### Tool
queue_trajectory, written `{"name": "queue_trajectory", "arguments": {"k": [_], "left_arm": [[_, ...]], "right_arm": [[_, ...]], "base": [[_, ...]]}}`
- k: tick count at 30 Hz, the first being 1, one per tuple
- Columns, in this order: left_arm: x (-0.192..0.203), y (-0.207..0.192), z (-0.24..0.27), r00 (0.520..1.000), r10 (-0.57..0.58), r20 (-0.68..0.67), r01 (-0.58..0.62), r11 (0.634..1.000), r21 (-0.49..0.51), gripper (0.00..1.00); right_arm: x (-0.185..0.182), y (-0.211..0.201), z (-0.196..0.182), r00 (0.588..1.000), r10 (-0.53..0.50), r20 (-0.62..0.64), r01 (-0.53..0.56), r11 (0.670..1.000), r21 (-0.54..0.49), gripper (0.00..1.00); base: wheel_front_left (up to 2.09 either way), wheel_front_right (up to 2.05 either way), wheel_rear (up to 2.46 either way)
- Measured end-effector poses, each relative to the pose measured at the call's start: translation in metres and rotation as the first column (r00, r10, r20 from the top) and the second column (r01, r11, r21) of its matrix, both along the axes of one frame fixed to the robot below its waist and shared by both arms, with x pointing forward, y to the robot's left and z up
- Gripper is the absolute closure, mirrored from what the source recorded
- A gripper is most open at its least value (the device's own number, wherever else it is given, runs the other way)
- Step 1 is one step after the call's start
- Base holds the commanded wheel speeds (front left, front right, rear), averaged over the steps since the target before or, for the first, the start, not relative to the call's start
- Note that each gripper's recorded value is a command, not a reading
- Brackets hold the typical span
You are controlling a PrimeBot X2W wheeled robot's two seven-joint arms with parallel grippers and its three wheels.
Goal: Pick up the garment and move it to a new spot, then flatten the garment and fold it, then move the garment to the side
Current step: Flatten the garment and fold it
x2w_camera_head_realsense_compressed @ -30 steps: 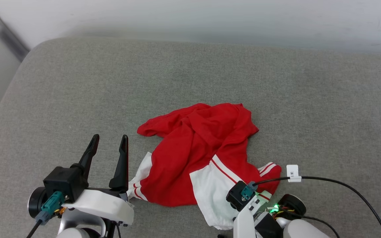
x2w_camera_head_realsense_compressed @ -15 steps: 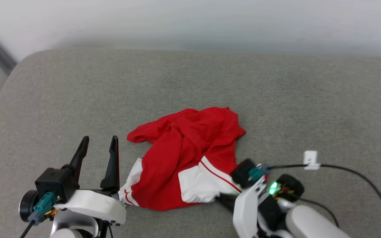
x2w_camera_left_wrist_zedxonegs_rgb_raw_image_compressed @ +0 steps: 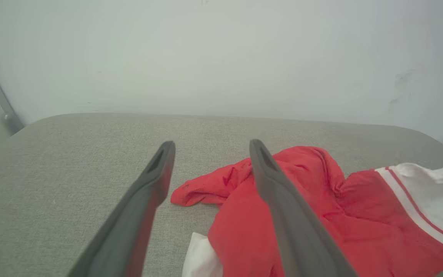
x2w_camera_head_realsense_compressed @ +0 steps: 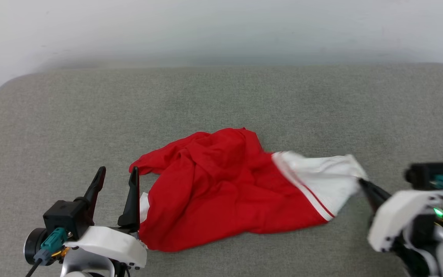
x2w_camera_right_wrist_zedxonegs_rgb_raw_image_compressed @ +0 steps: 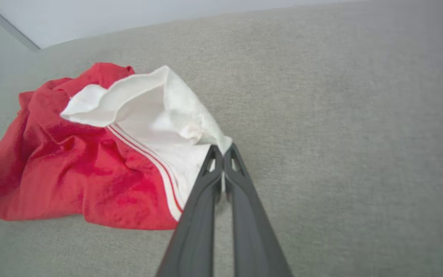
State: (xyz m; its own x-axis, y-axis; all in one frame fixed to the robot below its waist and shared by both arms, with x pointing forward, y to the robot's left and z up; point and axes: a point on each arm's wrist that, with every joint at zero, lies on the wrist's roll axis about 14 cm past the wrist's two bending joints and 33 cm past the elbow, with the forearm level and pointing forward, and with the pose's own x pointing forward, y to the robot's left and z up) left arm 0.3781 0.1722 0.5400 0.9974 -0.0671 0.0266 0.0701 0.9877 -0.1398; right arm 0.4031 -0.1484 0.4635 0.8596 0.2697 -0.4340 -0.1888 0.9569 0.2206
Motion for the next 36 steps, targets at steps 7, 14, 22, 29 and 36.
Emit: {"name": "queue_trajectory", "arguments": {"k": [7,14,22,29,36], "left_arm": [[0.003,-0.002,-0.008,1.000,-0.012,-0.028,0.012,1.000,0.004,0.00],[0.006,-0.002,-0.016,0.998,-0.017,-0.053,0.018,1.000,0.008,0.00],[0.005,-0.005,-0.018,0.998,-0.030,-0.059,0.030,0.999,0.012,0.00],[-0.006,-0.003,-0.018,0.998,-0.023,-0.064,0.024,1.000,0.014,0.00],[-0.016,-0.003,-0.016,0.997,-0.024,-0.074,0.026,0.999,0.028,0.00]], "right_arm": [[-0.036,-0.089,-0.041,0.940,-0.312,-0.138,0.315,0.949,0.003,1.00],[-0.068,-0.121,-0.075,0.870,-0.430,-0.242,0.437,0.899,-0.027,1.00],[-0.043,-0.110,-0.044,0.908,-0.419,-0.017,0.419,0.908,0.003,0.00],[-0.028,-0.091,0.009,0.896,-0.357,0.262,0.366,0.931,0.019,0.00],[-0.031,-0.061,0.046,0.881,-0.260,0.396,0.277,0.961,0.013,0.00]], "base": [[0.00,0.00,0.00],[0.00,0.00,0.00],[0.00,0.00,0.00],[0.00,0.00,0.00],[0.00,0.00,0.00]]}}
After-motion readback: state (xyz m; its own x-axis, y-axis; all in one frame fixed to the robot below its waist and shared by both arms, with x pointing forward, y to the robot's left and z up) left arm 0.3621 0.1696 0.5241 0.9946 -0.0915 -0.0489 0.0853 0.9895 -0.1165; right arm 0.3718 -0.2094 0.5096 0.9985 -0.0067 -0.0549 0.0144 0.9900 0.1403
